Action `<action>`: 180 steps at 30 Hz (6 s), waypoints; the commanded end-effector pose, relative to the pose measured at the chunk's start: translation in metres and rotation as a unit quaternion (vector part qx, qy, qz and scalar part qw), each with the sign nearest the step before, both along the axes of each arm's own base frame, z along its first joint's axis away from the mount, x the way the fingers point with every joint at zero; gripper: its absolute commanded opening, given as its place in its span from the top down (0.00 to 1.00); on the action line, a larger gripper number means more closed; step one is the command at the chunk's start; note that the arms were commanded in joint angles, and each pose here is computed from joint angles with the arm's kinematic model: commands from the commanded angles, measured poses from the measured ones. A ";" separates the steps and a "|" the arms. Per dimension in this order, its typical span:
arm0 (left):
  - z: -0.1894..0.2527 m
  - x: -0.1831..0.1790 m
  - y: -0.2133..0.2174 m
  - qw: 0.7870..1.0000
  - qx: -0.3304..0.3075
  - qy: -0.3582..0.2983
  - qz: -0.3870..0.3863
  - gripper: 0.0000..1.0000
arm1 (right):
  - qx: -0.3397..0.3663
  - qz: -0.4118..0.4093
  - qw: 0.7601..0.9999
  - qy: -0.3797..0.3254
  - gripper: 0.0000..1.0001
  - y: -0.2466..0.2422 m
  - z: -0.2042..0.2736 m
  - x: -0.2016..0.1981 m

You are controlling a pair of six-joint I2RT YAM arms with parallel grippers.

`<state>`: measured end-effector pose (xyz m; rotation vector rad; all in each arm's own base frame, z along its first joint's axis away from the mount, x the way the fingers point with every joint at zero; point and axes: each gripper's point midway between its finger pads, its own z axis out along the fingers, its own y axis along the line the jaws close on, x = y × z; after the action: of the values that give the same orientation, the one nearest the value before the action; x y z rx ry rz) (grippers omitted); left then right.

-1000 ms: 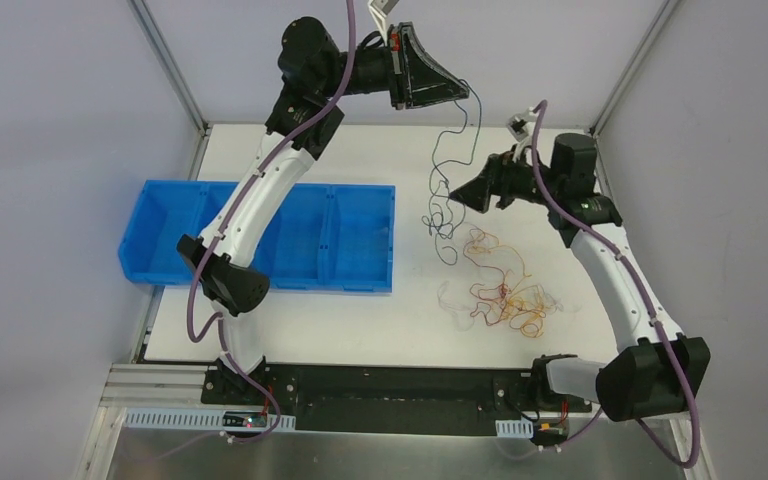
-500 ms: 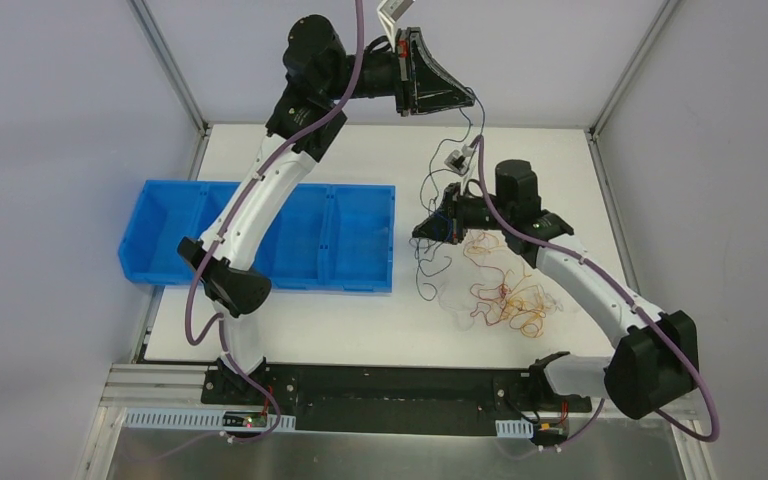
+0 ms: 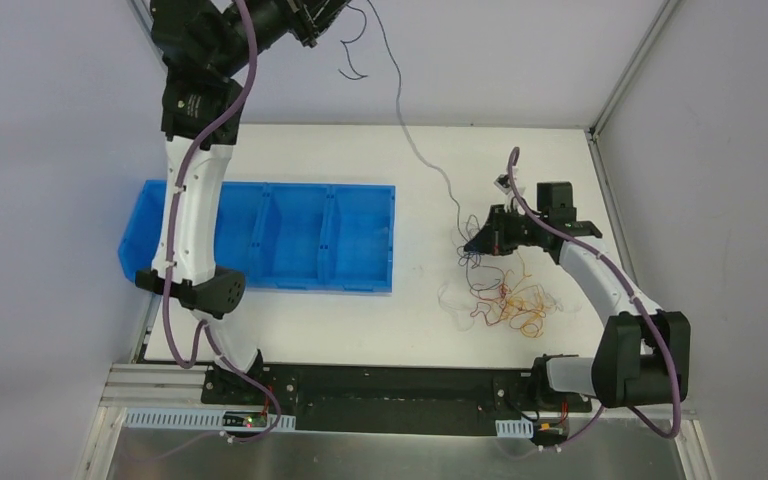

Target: Untangle the cables

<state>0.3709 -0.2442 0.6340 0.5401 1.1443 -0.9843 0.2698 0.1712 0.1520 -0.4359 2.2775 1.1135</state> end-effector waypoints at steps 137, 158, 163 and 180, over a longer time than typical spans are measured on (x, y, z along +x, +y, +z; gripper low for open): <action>-0.195 -0.105 -0.074 0.961 0.052 0.216 -0.165 0.08 | 0.088 0.159 0.983 -0.032 1.00 0.152 0.193 -0.038; -0.140 -0.090 -0.040 0.976 -0.001 0.172 -0.135 1.00 | 0.085 0.172 0.981 0.013 0.89 0.136 0.168 -0.055; -0.090 -0.060 0.012 0.987 -0.043 0.144 -0.058 1.00 | 0.043 0.175 0.983 0.032 0.82 0.114 0.124 -0.065; -0.147 -0.008 0.264 0.889 0.063 0.211 0.401 1.00 | -0.022 0.102 0.994 0.020 0.45 0.043 0.109 -0.042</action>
<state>0.3795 -0.0371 0.5100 -0.0260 1.5467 -0.5902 0.2284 0.2320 0.2471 -0.6713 2.3629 1.2423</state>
